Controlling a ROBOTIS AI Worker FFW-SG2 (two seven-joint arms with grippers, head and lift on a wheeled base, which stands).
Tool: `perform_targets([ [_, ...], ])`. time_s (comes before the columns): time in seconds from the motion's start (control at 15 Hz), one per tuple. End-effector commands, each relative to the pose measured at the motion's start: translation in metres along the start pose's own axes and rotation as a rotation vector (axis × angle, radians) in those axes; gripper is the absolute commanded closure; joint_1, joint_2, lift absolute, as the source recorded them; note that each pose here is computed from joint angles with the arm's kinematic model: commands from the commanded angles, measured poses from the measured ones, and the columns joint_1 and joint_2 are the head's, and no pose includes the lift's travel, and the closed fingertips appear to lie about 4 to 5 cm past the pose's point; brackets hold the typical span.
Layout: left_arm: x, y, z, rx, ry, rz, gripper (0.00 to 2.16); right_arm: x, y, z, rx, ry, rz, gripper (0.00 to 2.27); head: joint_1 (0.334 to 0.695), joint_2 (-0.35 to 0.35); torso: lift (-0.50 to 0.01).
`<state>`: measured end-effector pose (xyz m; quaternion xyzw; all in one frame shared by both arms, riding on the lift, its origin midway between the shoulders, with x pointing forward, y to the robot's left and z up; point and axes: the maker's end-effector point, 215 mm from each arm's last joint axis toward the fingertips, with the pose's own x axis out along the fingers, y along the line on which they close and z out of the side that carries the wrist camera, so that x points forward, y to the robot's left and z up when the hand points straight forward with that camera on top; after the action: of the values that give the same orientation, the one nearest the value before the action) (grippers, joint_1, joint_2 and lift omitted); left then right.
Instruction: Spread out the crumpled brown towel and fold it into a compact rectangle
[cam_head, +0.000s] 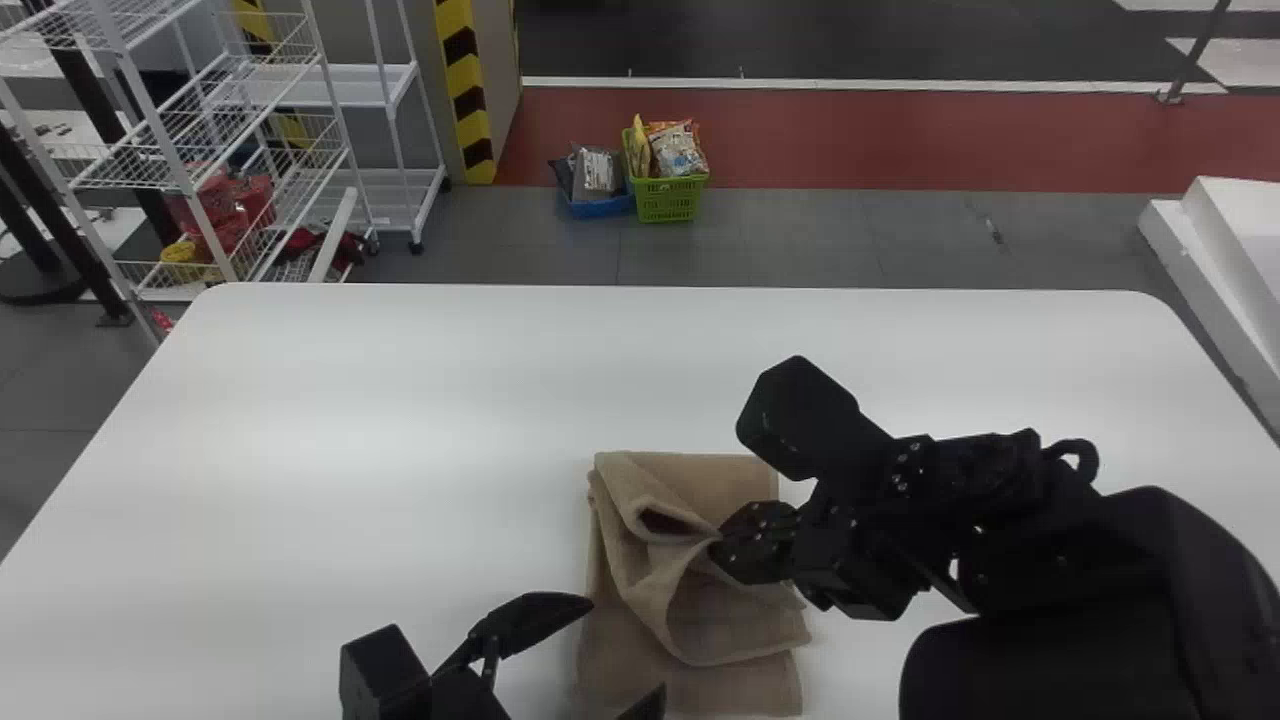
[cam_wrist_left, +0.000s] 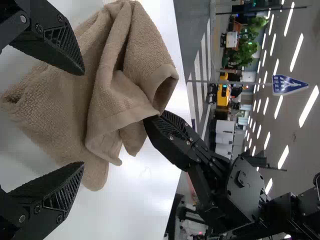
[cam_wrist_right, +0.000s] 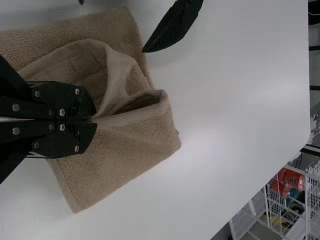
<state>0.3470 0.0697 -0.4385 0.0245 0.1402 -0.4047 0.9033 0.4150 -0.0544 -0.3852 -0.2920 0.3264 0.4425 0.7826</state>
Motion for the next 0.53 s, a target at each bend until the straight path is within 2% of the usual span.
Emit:
perform_targets([
  [0.0, 0.005, -0.001, -0.003, 0.021, 0.015, 0.010, 0.21, -0.005, 0.001, 0.004, -0.006, -0.012, 0.000, 1.42, 0.695, 0.023, -0.127],
  [0.2, 0.009, 0.002, -0.006, 0.089, 0.034, 0.046, 0.21, -0.014, 0.004, 0.004, -0.011, -0.021, -0.009, 1.42, 0.695, 0.021, -0.127],
  [0.47, 0.011, 0.004, -0.010, 0.110, 0.050, 0.071, 0.21, -0.015, 0.008, -0.001, -0.022, -0.009, -0.011, 1.42, 0.695, 0.014, -0.127],
])
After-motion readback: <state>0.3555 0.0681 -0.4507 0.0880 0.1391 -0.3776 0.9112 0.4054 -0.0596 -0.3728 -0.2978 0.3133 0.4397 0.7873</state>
